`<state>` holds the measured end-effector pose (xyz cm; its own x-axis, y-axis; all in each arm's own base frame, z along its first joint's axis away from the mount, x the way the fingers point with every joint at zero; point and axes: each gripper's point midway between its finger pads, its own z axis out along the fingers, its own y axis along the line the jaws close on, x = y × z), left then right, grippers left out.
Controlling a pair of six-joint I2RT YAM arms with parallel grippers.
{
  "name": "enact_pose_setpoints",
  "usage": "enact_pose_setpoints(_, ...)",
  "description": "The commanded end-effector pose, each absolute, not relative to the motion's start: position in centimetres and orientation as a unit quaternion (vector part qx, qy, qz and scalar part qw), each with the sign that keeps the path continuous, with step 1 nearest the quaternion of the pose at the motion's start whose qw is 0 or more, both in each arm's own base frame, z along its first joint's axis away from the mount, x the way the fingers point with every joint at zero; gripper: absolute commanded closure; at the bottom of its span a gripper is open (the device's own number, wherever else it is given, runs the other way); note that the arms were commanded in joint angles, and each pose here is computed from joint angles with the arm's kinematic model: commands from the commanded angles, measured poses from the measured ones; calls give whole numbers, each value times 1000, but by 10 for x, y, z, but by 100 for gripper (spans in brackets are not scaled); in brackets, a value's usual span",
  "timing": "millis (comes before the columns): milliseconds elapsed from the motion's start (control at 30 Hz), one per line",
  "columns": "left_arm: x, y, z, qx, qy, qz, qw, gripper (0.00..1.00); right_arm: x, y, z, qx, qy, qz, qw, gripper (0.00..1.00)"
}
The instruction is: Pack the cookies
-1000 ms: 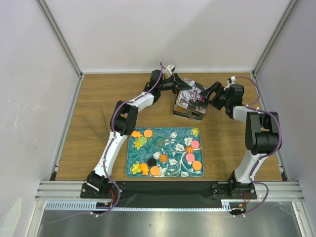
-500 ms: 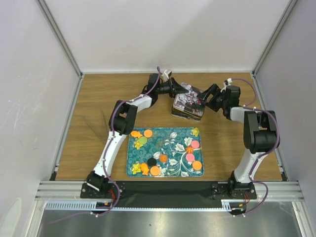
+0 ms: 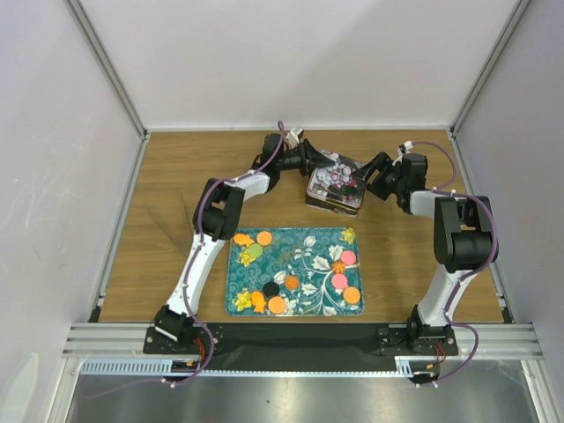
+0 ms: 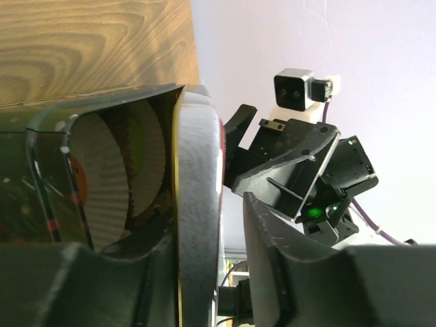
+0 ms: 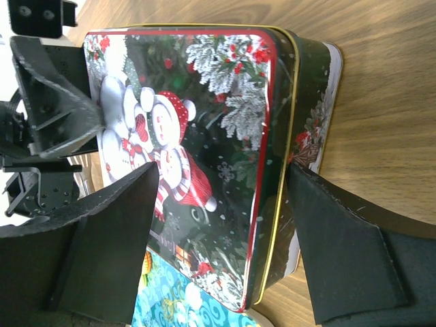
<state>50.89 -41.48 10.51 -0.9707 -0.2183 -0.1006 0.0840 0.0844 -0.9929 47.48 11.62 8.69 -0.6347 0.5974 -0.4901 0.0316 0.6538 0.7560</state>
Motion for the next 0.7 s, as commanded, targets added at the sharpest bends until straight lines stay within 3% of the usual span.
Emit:
enact_pose_setpoints(0, 517, -402, 166, -13, 704, -689, 172, 59, 485, 119, 96, 183, 820, 373, 394, 20)
enact_pose_setpoints(667, 530, -373, 161, -16, 729, -656, 198, 55, 483, 121, 89, 186, 826, 368, 385, 21)
